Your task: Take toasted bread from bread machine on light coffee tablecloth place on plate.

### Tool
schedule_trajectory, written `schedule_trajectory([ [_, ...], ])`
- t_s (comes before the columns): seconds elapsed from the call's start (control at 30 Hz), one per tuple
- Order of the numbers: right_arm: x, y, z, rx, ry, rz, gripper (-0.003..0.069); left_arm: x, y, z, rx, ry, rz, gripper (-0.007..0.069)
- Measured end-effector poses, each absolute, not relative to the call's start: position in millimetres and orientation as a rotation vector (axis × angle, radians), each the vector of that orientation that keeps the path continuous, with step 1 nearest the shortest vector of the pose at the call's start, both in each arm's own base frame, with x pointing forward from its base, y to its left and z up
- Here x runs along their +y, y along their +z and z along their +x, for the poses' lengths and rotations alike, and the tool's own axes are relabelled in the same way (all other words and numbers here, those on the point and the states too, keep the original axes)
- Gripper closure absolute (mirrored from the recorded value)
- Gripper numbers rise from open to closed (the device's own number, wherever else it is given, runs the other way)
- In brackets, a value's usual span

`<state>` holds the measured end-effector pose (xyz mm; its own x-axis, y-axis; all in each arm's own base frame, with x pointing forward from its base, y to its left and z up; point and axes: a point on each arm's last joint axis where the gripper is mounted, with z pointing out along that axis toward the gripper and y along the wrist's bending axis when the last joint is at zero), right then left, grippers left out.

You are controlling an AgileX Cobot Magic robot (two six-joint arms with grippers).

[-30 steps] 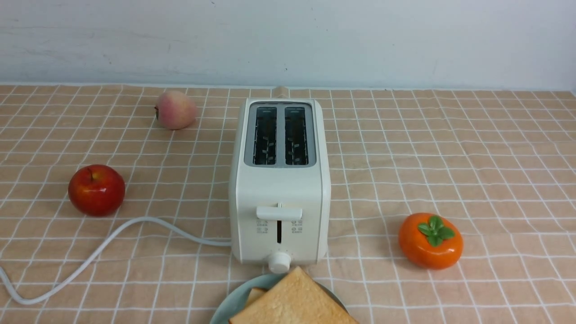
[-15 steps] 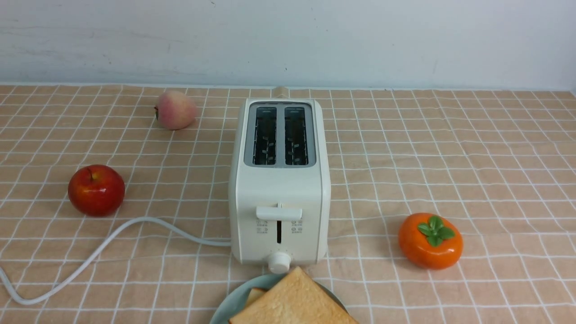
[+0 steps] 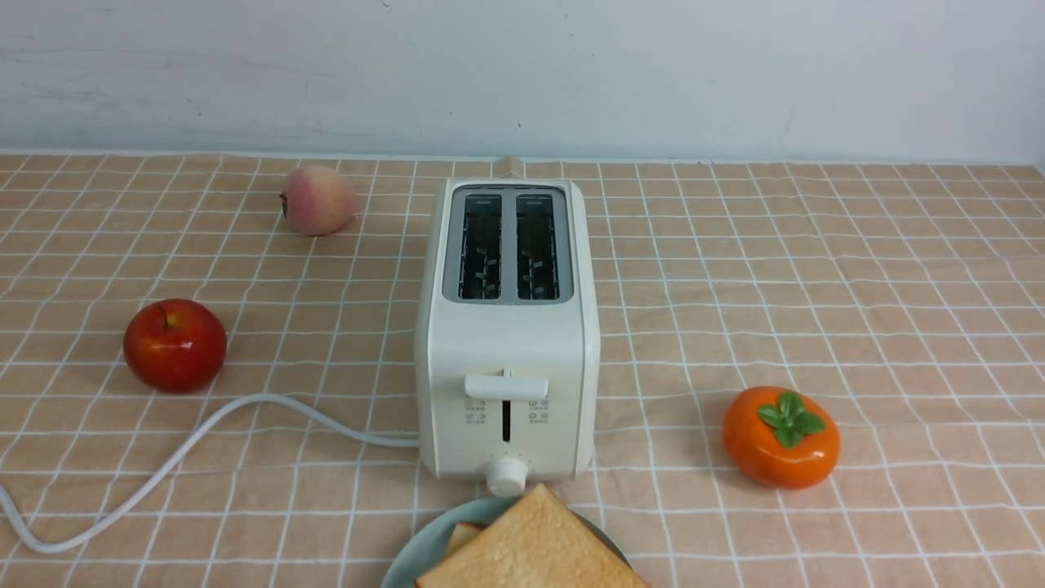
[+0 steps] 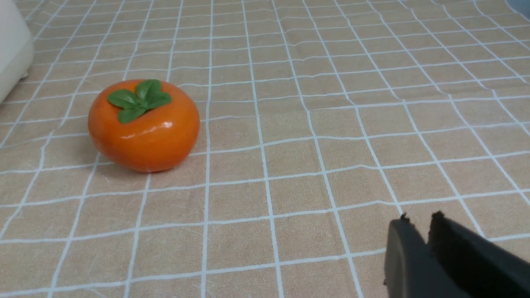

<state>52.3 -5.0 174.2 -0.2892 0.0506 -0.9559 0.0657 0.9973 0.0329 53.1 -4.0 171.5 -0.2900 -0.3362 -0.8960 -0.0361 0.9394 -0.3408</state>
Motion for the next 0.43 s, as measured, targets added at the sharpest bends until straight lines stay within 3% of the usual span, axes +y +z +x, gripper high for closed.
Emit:
schedule_trajectory([
  [0.43, -5.0, 174.2, 52.3, 1.865, -0.015, 0.084, 0.0553, -4.0, 171.5, 53.0, 1.85, -0.3, -0.274, 0.0558],
])
